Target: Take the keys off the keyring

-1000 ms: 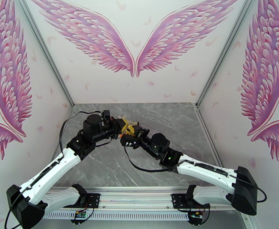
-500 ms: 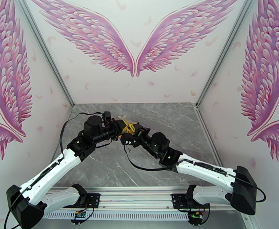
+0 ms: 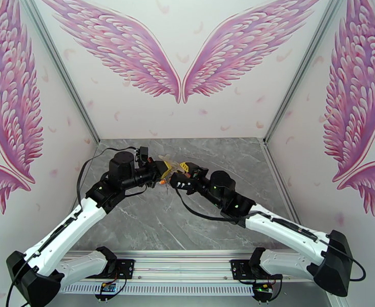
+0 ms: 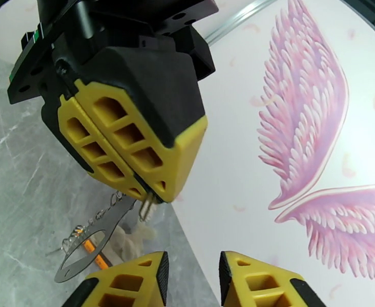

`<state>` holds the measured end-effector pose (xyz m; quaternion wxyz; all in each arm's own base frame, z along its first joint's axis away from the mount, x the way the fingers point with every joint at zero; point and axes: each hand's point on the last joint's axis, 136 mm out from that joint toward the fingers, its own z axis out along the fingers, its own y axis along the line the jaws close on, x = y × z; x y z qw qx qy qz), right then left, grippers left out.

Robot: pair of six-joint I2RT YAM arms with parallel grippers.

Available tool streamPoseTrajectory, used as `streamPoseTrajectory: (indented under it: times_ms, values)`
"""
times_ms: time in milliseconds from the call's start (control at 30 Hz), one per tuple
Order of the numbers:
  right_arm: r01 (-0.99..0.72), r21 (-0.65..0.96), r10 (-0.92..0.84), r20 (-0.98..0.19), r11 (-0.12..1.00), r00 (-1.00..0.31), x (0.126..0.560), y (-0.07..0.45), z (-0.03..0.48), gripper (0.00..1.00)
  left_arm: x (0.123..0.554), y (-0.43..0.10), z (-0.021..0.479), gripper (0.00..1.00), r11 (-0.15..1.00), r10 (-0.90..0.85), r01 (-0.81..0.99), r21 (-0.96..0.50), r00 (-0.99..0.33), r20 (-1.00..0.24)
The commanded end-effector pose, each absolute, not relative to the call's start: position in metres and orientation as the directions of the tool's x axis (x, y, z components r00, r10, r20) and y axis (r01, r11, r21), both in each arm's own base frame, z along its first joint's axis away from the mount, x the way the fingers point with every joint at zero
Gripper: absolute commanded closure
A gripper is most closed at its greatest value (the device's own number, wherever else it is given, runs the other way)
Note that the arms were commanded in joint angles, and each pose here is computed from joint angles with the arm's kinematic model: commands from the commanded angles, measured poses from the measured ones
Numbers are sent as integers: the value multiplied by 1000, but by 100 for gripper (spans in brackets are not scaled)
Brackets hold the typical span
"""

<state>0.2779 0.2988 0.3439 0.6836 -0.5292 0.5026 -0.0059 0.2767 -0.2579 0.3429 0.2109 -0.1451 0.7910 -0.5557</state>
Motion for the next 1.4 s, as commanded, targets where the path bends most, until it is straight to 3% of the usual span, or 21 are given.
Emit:
streamPoseTrajectory:
  times_ms: [0,167,267,367,467,700,767,967,1367]
  values:
    - [-689,-580,-435,-805,435,403,258,292,344,56,257,-253,349,100,485,-288,141,-863,-906,-310]
    - [-799,-444,-359,-881,406,308,248,292,339,50,235,-247,326,100,623,-64,212,-753,-945,-319]
    - [-851,-359,-315,-917,384,245,244,298,336,47,223,-248,323,100,651,75,291,-702,-944,-321]
    - [-882,-274,-286,-943,383,169,247,303,329,47,224,-226,306,100,776,168,322,-542,-934,-314]
    - [-909,-193,-235,-966,370,109,249,309,319,47,224,-219,300,100,807,241,361,-467,-924,-296]
    - [-954,-33,-146,-989,299,-12,247,330,306,49,225,-229,311,100,776,258,404,-485,-904,-340]
    - [-953,-29,-126,-992,301,-9,249,331,304,49,222,-233,313,100,756,262,412,-509,-903,-341]
    - [-986,-21,-129,-992,167,0,229,340,309,53,217,-234,312,100,751,309,449,-483,-887,-344]
    - [-994,12,-157,-987,107,-29,226,347,320,66,211,-246,318,100,708,350,506,-492,-857,-378]
